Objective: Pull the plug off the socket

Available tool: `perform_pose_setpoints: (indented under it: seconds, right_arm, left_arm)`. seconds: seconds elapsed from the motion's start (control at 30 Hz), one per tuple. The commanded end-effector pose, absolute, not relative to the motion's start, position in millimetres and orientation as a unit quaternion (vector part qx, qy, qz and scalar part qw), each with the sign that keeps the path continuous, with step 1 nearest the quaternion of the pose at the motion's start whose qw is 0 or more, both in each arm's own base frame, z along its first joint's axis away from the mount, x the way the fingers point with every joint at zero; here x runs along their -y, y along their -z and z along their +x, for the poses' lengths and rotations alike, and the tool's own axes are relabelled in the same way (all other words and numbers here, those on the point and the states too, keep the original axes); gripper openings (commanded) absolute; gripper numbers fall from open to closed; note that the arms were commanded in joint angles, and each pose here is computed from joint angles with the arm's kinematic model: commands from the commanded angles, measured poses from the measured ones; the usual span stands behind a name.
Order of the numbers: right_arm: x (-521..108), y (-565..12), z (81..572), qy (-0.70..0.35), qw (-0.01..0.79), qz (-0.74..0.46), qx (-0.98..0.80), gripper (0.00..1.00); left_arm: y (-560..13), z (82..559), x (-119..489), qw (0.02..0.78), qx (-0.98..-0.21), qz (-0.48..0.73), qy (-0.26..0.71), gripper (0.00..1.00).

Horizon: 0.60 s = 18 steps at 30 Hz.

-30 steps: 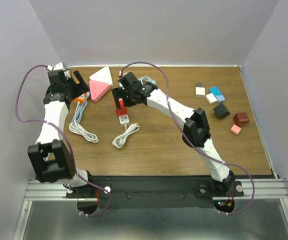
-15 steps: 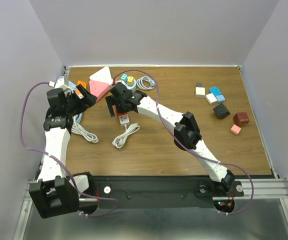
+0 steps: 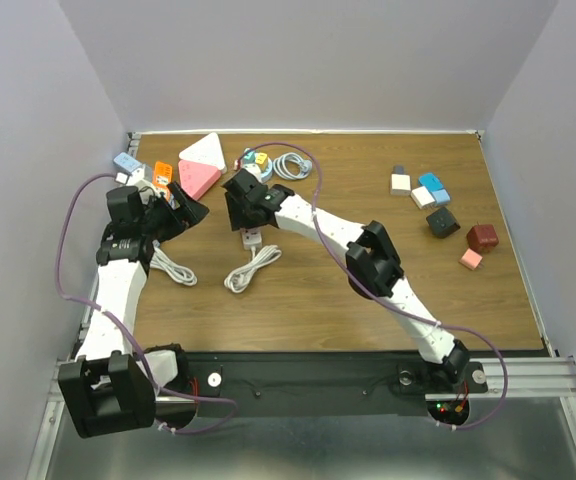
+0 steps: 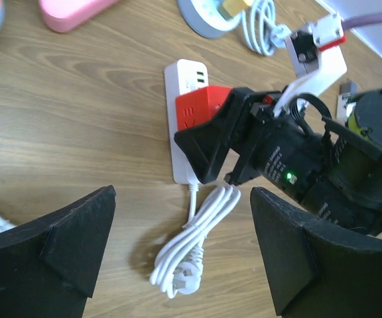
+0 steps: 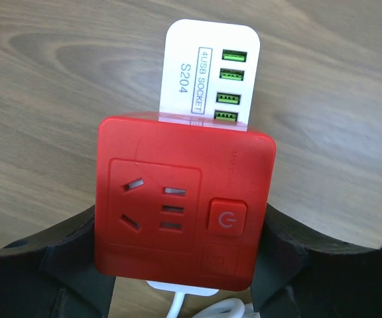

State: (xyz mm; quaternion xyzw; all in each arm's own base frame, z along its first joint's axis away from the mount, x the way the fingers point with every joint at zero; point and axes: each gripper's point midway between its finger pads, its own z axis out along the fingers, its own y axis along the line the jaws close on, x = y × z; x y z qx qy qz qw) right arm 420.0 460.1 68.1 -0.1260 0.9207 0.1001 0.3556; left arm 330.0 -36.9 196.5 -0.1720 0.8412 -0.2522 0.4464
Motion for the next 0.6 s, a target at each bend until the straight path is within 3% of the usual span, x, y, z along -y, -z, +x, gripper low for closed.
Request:
perform_pose_setpoints:
  seconds: [0.0, 0.2, 0.57]
  right_arm:
    - [-428.3, -131.2, 436.2, -0.148, 0.374, -0.023, -0.915, 0.00]
    - [-374.2, -150.6, 415.1, -0.214, 0.302, 0.074, -0.926, 0.00]
    - [-307.9, -165.7, 366.0, -0.253, 0.276, 0.176, -0.910, 0.00]
  left_arm:
    - [-199.0, 322.7, 77.5, 0.444, -0.841, -0.102, 0.292, 0.93]
    - [-183.7, 310.8, 140.0, 0.419, -0.842, -0.046, 0.337, 0.93]
    - [-156.5, 306.8, 221.9, 0.375, -0.846, 0.017, 0.380, 0.95]
